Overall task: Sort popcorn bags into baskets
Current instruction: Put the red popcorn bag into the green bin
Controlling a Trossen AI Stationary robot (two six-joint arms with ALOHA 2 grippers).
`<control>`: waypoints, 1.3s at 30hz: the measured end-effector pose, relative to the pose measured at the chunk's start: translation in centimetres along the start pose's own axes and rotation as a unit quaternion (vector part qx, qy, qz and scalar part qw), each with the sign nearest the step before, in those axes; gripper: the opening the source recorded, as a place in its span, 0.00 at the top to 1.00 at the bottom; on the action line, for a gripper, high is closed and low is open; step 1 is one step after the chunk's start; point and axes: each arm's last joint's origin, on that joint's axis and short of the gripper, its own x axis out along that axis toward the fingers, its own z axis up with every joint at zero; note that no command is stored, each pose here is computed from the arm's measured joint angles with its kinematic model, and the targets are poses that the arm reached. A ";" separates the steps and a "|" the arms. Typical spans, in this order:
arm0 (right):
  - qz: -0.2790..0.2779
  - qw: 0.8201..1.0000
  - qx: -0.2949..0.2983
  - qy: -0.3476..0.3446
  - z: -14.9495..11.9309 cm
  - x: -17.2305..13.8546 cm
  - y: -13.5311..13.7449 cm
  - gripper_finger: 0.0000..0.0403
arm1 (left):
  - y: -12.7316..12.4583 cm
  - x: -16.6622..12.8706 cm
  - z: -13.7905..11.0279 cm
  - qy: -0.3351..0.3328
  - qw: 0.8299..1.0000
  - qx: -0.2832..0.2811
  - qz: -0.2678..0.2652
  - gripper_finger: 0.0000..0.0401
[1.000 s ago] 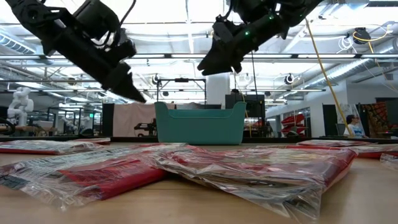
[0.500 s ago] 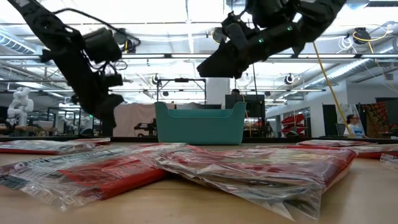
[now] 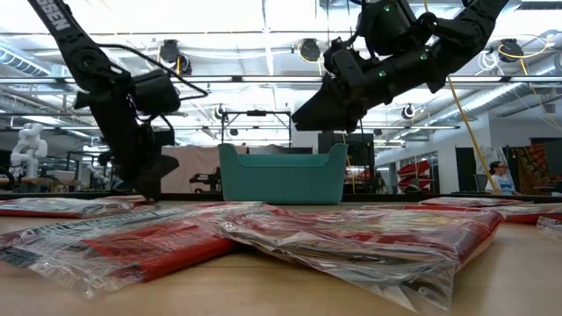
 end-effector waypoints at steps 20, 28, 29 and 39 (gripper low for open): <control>0.024 0.999 -0.005 -0.039 0.6 -0.1 1.4 0.55 | -0.2 1.4 -0.3 -0.016 0.994 0.071 0.084 0.97; -0.016 0.998 0.013 -0.062 0.6 -0.2 3.1 0.55 | -1.2 -2.5 0.4 -0.079 0.992 0.091 0.032 0.99; -0.024 0.997 0.013 -0.067 0.6 -0.3 3.4 0.55 | -1.2 -3.3 0.7 -0.098 0.991 0.084 0.022 0.99; -0.103 0.986 0.022 -0.129 1.0 -0.6 5.0 0.55 | 0.5 -10.7 2.4 -0.271 0.960 -0.006 -0.065 0.99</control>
